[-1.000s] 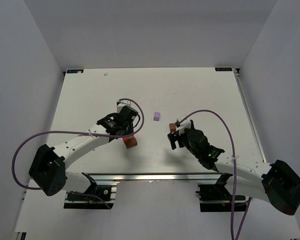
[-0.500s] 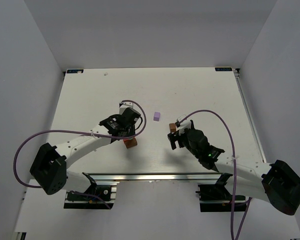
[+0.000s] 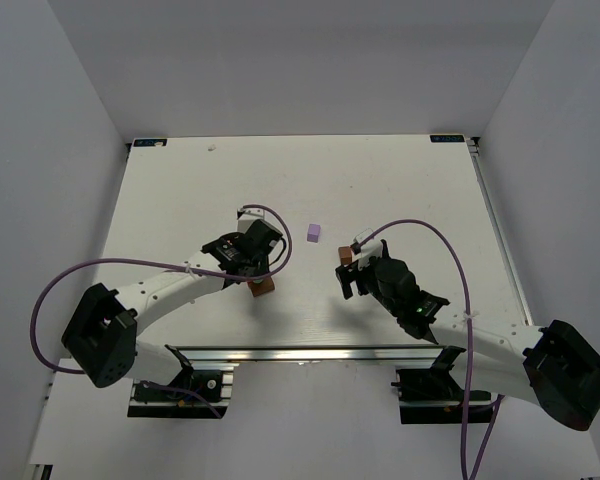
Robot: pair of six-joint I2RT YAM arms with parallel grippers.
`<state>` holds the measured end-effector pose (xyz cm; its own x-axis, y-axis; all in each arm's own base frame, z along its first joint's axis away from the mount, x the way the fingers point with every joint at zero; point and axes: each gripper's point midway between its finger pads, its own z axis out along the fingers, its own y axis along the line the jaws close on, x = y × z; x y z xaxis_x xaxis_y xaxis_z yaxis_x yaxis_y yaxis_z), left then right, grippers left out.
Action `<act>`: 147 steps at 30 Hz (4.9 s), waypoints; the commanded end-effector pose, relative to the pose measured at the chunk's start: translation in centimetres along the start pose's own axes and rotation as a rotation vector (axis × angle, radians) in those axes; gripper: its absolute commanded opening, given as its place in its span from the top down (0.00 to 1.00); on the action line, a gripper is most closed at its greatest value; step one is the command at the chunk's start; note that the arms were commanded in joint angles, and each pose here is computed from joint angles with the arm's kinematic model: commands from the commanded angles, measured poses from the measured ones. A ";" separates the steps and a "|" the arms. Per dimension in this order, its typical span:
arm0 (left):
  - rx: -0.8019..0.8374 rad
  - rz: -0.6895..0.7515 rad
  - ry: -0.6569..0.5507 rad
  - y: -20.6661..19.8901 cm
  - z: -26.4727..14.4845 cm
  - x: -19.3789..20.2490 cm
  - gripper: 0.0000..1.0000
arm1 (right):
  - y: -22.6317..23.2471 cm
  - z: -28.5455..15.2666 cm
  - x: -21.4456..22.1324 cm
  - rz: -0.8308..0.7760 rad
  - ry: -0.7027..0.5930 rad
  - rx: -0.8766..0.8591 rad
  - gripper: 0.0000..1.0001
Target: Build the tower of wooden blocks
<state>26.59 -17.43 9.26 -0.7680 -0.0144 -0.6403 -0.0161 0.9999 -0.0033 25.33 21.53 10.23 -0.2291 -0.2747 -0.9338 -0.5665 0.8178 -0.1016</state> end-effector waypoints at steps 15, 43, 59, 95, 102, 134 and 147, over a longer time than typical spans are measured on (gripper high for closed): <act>-0.020 -0.013 -0.015 0.0 0.8 0.2 0.89 | 0.1 0.1 -1.0 0.022 -0.051 -0.007 0.11; -0.017 0.013 -0.051 0.0 -0.5 0.0 0.56 | 1.2 0.1 -1.1 0.000 -0.059 -0.072 0.12; 0.025 0.007 -0.064 -0.7 -1.2 -0.6 0.28 | 1.9 0.0 -1.3 -0.013 -0.064 -0.118 0.14; -0.005 -0.452 -0.263 8.5 0.0 -10.6 0.02 | -2.6 9.2 3.4 0.231 0.421 0.155 0.32; 0.008 -0.454 -0.262 8.3 0.2 -10.3 0.02 | -3.0 9.6 3.3 0.237 0.409 0.170 0.36; 0.080 -0.431 -0.232 7.6 1.8 -7.8 0.02 | 7.3 2.0 -10.7 -0.552 -0.072 -0.803 0.93; 0.122 -0.425 -0.229 8.0 2.5 -7.2 0.02 | 14.0 1.6 -13.5 -0.767 0.009 -1.175 0.89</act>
<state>33.24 -9.32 10.92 -0.5746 -0.4282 -0.6974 -0.2358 0.9027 -0.3599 24.07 37.02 20.88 0.4088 -0.4606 -0.7878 -0.9039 -0.3236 -0.2798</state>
